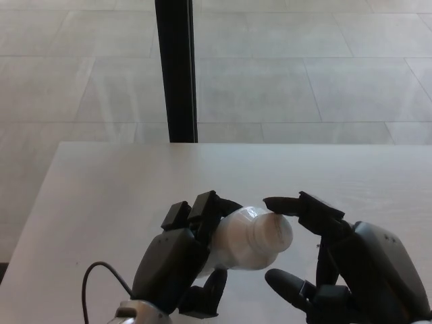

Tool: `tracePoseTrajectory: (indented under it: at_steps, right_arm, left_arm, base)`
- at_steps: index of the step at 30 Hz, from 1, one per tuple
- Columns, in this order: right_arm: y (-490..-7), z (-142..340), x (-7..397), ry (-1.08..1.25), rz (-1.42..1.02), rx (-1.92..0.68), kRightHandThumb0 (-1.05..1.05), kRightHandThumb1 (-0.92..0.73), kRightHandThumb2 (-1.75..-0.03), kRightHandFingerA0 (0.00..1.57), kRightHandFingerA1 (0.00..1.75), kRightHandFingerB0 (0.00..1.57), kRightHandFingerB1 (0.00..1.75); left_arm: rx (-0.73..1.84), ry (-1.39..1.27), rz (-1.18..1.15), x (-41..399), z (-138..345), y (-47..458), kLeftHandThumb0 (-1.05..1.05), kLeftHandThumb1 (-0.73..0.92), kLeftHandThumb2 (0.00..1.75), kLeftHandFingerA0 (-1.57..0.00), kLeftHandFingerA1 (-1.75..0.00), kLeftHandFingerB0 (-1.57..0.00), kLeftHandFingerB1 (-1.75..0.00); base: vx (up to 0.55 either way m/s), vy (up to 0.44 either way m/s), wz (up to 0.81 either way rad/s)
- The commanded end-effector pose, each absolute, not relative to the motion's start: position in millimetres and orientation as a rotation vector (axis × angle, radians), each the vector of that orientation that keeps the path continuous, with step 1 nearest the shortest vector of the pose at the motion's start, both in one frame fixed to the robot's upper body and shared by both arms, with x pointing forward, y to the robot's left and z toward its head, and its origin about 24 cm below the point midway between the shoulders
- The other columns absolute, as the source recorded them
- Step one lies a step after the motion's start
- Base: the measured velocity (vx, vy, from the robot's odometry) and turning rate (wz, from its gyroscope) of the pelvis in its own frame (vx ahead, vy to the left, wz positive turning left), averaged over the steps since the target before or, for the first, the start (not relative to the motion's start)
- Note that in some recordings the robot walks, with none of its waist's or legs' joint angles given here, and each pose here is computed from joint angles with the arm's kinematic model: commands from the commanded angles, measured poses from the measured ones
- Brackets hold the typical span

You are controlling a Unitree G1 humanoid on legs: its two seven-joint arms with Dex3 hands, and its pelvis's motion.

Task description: The robot uses its left hand to to lift the bottle kept on the middle of the desk and tilts it towards its right hand. It then uses its right hand to rotate its cap to open it and places the bottle and cap back on the desk

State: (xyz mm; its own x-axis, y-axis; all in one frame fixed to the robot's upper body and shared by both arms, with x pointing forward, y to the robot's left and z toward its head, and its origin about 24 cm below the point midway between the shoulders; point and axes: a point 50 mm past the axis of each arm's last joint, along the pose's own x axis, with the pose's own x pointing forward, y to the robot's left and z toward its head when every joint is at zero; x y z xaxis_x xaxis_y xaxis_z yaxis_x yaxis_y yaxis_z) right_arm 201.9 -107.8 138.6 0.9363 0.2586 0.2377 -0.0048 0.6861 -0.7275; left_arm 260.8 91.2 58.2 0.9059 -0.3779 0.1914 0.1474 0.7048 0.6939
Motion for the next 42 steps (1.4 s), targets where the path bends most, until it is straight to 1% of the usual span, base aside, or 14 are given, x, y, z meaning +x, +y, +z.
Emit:
tracePoseTrajectory:
  at_steps: [1, 2, 3, 4, 5, 6, 7, 8, 9, 10, 11, 16, 31, 42]
  right_arm:
    - [-105, 137, 201, -0.33, 0.146, -0.805, -0.73, -0.65, -0.59, 0.91, 1.6, 0.43, 0.48]
    - [-105, 136, 200, -0.334, 0.146, -0.806, -0.73, -0.64, -0.59, 0.91, 1.61, 0.43, 0.48]
    - [-105, 135, 200, -0.332, 0.147, -0.811, -0.72, -0.64, -0.59, 0.89, 1.61, 0.43, 0.48]
    - [-106, 135, 200, -0.331, 0.148, -0.813, -0.72, -0.59, -0.64, 0.88, 1.64, 0.41, 0.5]
    - [-106, 134, 200, -0.328, 0.145, -0.819, -0.7, -0.58, -0.64, 0.86, 1.67, 0.42, 0.51]
    - [-107, 133, 200, -0.327, 0.144, -0.824, -0.69, -0.58, -0.64, 0.86, 1.68, 0.42, 0.5]
    - [-108, 132, 200, -0.327, 0.137, -0.832, -0.77, -0.49, -0.82, 1.0, 1.48, 0.39, 0.56]
    - [-109, 132, 200, -0.326, 0.134, -0.832, -0.69, -0.57, -0.63, 0.88, 1.69, 0.42, 0.5]
    - [-109, 132, 200, -0.325, 0.132, -0.832, -0.69, -0.57, -0.63, 0.88, 1.69, 0.42, 0.5]
    - [-110, 131, 200, -0.322, 0.129, -0.836, -0.65, -0.56, -0.63, 0.88, 1.66, 0.43, 0.5]
    - [-112, 131, 200, -0.318, 0.122, -0.838, -0.61, -0.57, -0.62, 0.89, 1.64, 0.44, 0.5]
    - [-116, 128, 200, -0.308, 0.112, -0.853, -0.56, -0.61, -0.61, 0.9, 1.59, 0.44, 0.48]
    - [-116, 133, 203, -0.329, 0.104, -0.832, -0.57, -0.59, -0.62, 0.91, 1.57, 0.47, 0.49]
    - [-110, 136, 203, -0.356, 0.122, -0.829, -0.57, -0.59, -0.63, 0.9, 1.58, 0.46, 0.51]
  left_arm:
    - [0.709, -0.364, -0.281, 262, 60, 94, -0.05, 0.61, 1.18, -1.26, -1.75, -1.08, -1.47]
    - [0.71, -0.367, -0.282, 262, 59, 94, -0.1, 0.66, 1.19, -1.16, -1.75, -1.02, -1.61]
    - [0.71, -0.366, -0.284, 262, 59, 94, -0.01, 0.62, 1.24, -1.28, -1.75, -1.12, -1.51]
    - [0.719, -0.359, -0.282, 262, 59, 94, -0.04, 0.6, 1.21, -1.27, -1.75, -1.1, -1.49]
    - [0.724, -0.355, -0.284, 262, 59, 94, -0.01, 0.59, 1.4, -1.17, -1.75, -1.04, -1.49]
    - [0.729, -0.349, -0.284, 262, 59, 94, -0.01, 0.6, 1.38, -1.16, -1.75, -1.03, -1.47]
    - [0.736, -0.34, -0.288, 262, 59, 94, 0.0, 0.58, 1.37, -1.19, -1.75, -1.05, -1.48]
    - [0.74, -0.344, -0.288, 262, 59, 94, 0.04, 0.55, 1.37, -1.23, -1.74, -1.07, -1.49]
    - [0.742, -0.346, -0.29, 262, 59, 94, 0.04, 0.55, 1.37, -1.23, -1.74, -1.07, -1.49]
    - [0.739, -0.345, -0.289, 261, 59, 93, 0.09, 0.73, 1.34, -1.12, -1.22, -1.06, -1.17]
    - [0.741, -0.339, -0.292, 261, 58, 93, 0.19, 0.55, 1.51, -1.14, -1.75, -1.06, -1.53]
    - [0.745, -0.345, -0.299, 259, 58, 94, 0.22, 0.48, 1.65, -1.18, -1.75, -1.12, -1.55]
    - [0.735, -0.349, -0.291, 258, 56, 91, 0.22, 0.52, 1.65, -1.24, -1.74, -1.16, -1.56]
    - [0.741, -0.342, -0.293, 260, 57, 93, 0.18, 0.5, 1.6, -1.18, -1.75, -1.11, -1.55]
  base:
    - [0.0, 0.0, 0.0]
    - [0.0, 0.0, 0.0]
    - [0.0, 0.0, 0.0]
    - [0.0, 0.0, 0.0]
    - [0.0, 0.0, 0.0]
    - [0.0, 0.0, 0.0]
    - [0.0, 0.0, 0.0]
    - [0.0, 0.0, 0.0]
    - [0.0, 0.0, 0.0]
    - [0.0, 0.0, 0.0]
    - [0.0, 0.0, 0.0]
    - [0.0, 0.0, 0.0]
    - [0.0, 0.0, 0.0]
    - [0.0, 0.0, 0.0]
